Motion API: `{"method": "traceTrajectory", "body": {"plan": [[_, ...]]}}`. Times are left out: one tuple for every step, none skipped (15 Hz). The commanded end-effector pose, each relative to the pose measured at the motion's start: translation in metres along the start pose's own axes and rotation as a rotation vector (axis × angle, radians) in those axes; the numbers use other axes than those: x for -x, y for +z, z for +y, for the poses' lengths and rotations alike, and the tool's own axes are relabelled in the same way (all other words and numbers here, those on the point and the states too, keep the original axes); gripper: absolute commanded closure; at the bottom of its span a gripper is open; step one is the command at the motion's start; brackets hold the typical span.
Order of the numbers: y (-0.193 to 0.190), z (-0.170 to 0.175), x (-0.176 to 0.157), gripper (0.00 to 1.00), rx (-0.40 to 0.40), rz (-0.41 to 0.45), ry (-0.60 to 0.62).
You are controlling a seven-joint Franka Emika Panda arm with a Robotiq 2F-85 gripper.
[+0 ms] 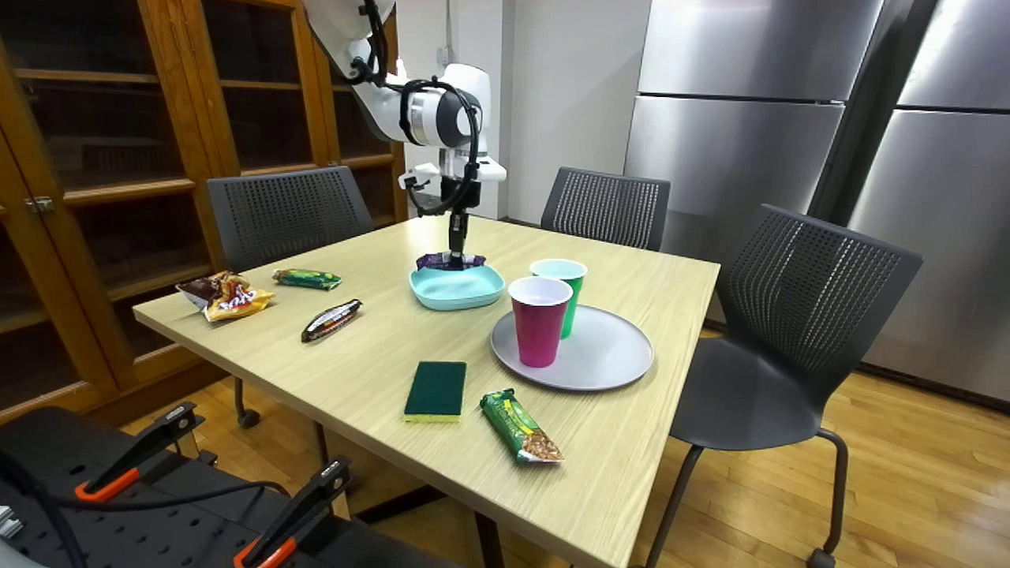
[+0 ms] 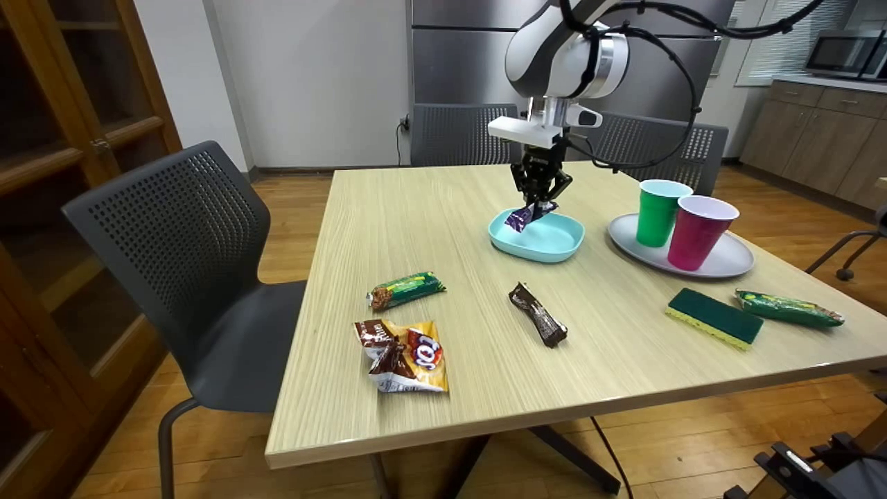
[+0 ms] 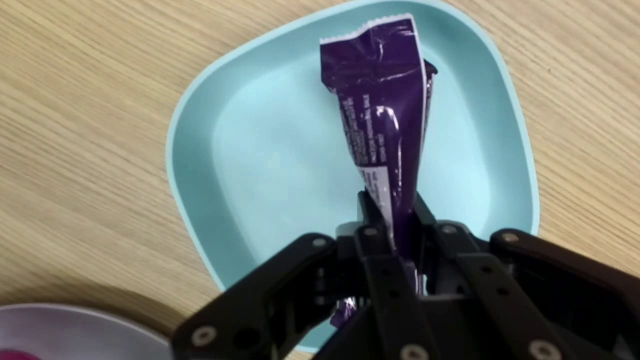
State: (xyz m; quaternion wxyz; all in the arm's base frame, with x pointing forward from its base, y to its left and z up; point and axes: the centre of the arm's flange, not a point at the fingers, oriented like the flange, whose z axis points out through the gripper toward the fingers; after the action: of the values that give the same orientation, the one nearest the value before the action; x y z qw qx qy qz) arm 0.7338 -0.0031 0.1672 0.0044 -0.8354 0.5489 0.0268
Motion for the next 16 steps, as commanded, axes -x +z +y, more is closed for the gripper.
{"method": "traceTrajectory", "body": {"plan": [[0.005, -0.031, -0.006, 0.96, 0.022, 0.014, 0.004], [0.006, -0.031, -0.005, 0.96, 0.025, 0.01, 0.0], [0.006, -0.032, -0.005, 0.58, 0.027, 0.008, -0.005], [0.005, -0.03, -0.004, 0.56, 0.027, 0.004, -0.012], [0.001, -0.028, -0.002, 0.5, 0.022, 0.001, -0.019], [-0.002, -0.026, -0.001, 0.42, 0.018, -0.001, -0.023], [-0.008, -0.022, 0.0, 0.36, 0.012, -0.006, -0.03], [-0.013, -0.018, 0.002, 0.27, 0.008, -0.007, -0.037], [-0.017, -0.015, 0.003, 0.21, 0.005, -0.008, -0.042], [-0.021, -0.011, 0.004, 0.12, 0.007, -0.009, -0.045], [-0.024, -0.006, 0.006, 0.06, 0.023, -0.023, -0.048], [-0.027, -0.001, 0.008, 0.01, 0.032, -0.025, -0.05], [-0.03, 0.005, 0.009, 0.0, 0.044, -0.029, -0.053], [-0.033, 0.011, 0.01, 0.0, 0.057, -0.034, -0.056], [-0.037, 0.016, 0.011, 0.0, 0.067, -0.041, -0.064], [-0.039, 0.023, 0.011, 0.0, 0.078, -0.049, -0.075]]}}
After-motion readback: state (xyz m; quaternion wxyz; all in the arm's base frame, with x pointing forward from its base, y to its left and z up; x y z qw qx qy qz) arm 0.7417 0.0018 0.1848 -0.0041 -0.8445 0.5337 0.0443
